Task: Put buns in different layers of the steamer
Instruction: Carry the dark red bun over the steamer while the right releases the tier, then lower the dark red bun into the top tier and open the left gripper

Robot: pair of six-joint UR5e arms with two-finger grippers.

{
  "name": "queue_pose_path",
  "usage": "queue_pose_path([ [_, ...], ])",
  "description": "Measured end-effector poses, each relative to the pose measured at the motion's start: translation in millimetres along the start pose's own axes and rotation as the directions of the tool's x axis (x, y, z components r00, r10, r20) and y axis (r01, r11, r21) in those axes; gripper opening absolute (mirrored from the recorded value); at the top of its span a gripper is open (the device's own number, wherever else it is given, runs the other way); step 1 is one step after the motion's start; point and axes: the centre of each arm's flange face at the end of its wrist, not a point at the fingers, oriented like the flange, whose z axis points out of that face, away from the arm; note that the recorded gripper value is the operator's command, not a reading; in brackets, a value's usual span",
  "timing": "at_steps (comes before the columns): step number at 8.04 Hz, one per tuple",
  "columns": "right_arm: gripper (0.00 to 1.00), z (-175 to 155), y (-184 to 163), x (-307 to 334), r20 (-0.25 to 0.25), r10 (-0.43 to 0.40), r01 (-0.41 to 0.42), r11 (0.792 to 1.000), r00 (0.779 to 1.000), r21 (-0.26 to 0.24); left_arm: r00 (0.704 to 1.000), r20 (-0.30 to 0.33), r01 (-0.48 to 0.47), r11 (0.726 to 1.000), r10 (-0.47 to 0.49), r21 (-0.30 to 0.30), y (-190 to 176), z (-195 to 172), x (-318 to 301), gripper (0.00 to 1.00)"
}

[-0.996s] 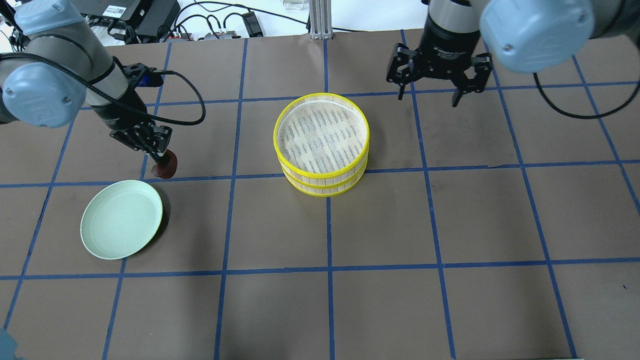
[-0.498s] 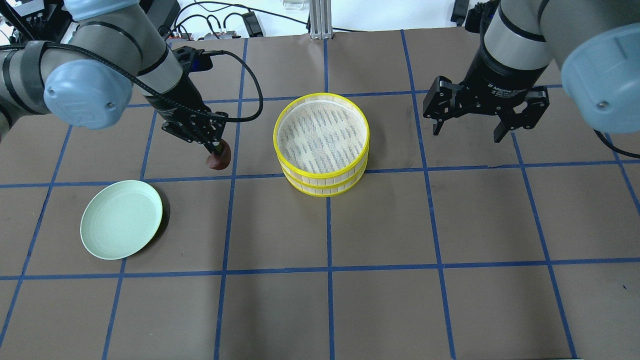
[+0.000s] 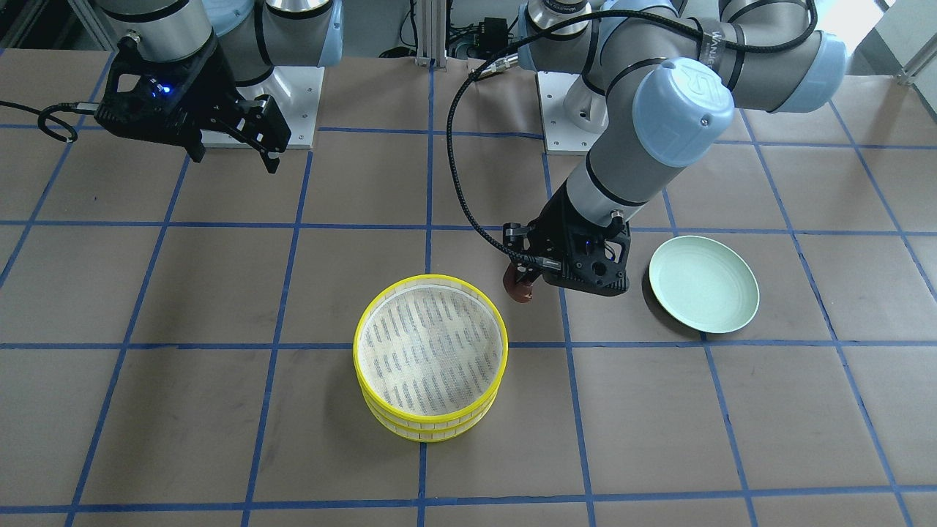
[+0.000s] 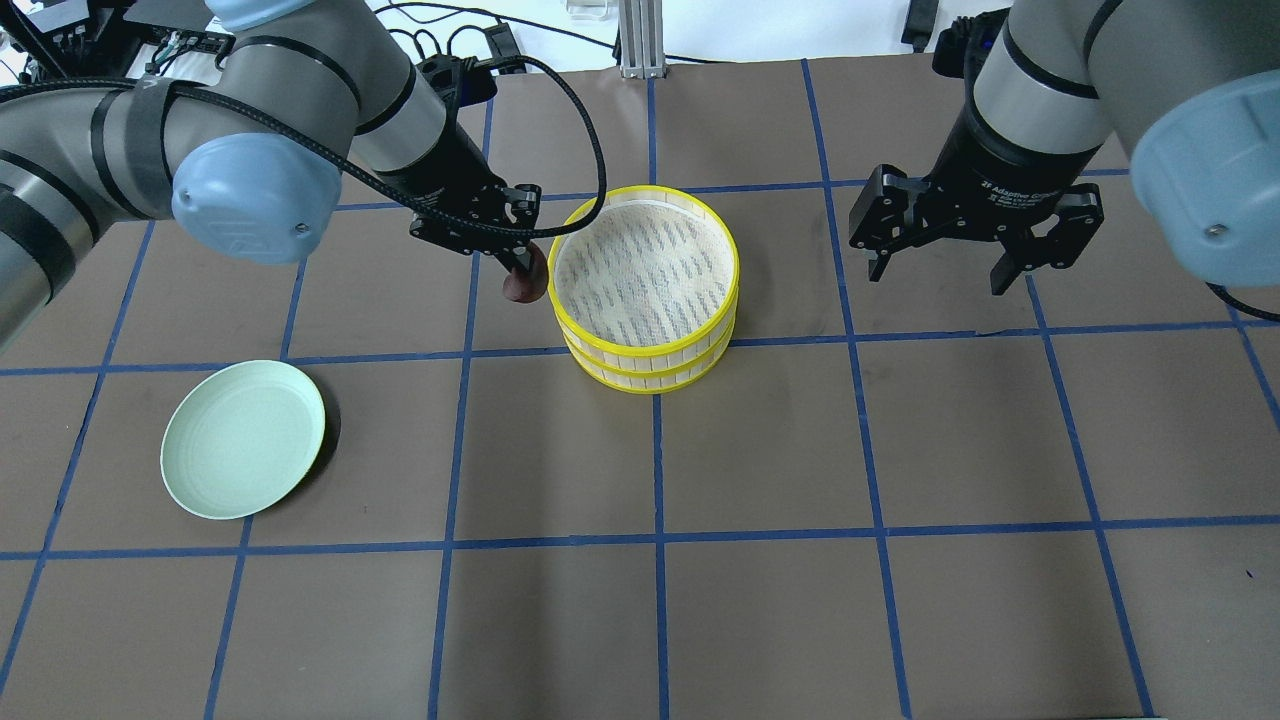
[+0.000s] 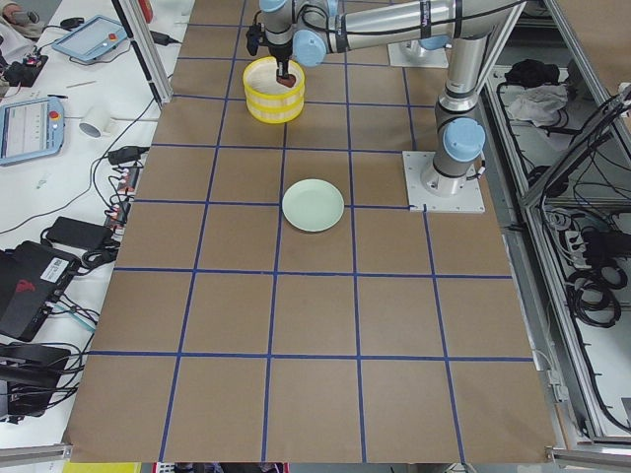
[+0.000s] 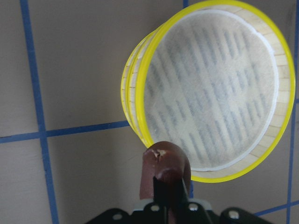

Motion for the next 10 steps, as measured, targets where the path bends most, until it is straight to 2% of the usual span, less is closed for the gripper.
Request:
queue_pose_path([
  [3, 1.00, -0.4, 0.0, -0.1, 0.001, -0.001, 0.001, 1.000, 1.000, 0.002, 0.996, -0.085, 0.003, 0.997, 0.003, 0.074, -14.2, 26.2, 40.8, 0.00],
  [5, 1.00, -0.6, 0.0, -0.1, 0.001, -0.012, 0.012, 1.000, 1.000, 0.003, 0.994, -0.106, -0.002, 0.996, 0.011, 0.085, -23.0, 52.5, 55.4, 0.00],
  [6, 1.00, -1.8, 0.7, -0.4, 0.003, -0.048, 0.048, 0.999, 0.999, 0.005, 0.993, -0.117, -0.007, 0.995, 0.019, 0.096, -29.3, 65.5, 58.3, 0.00],
  [7, 1.00, -2.6, 1.1, -1.0, 0.004, -0.089, 0.089, 0.996, 0.996, 0.006, 0.990, -0.141, -0.002, 0.995, 0.016, 0.102, -35.5, 77.4, 59.8, 0.41],
  [8, 1.00, -3.0, 1.3, -1.3, 0.005, -0.112, 0.111, 0.994, 0.994, 0.006, 0.987, -0.159, 0.006, 0.994, 0.012, 0.111, -40.9, 86.0, 59.8, 0.75],
  [9, 1.00, -3.3, 1.4, -1.6, 0.006, -0.122, 0.122, 0.993, 0.993, 0.007, 0.986, -0.167, 0.010, 0.993, 0.010, 0.115, -43.7, 92.0, 59.7, 0.83],
  [10, 1.00, -3.2, 1.4, -1.7, 0.007, -0.124, 0.124, 0.992, 0.992, 0.007, 0.985, -0.170, 0.020, 0.994, -0.001, 0.112, -44.2, 96.2, 59.0, 0.84],
])
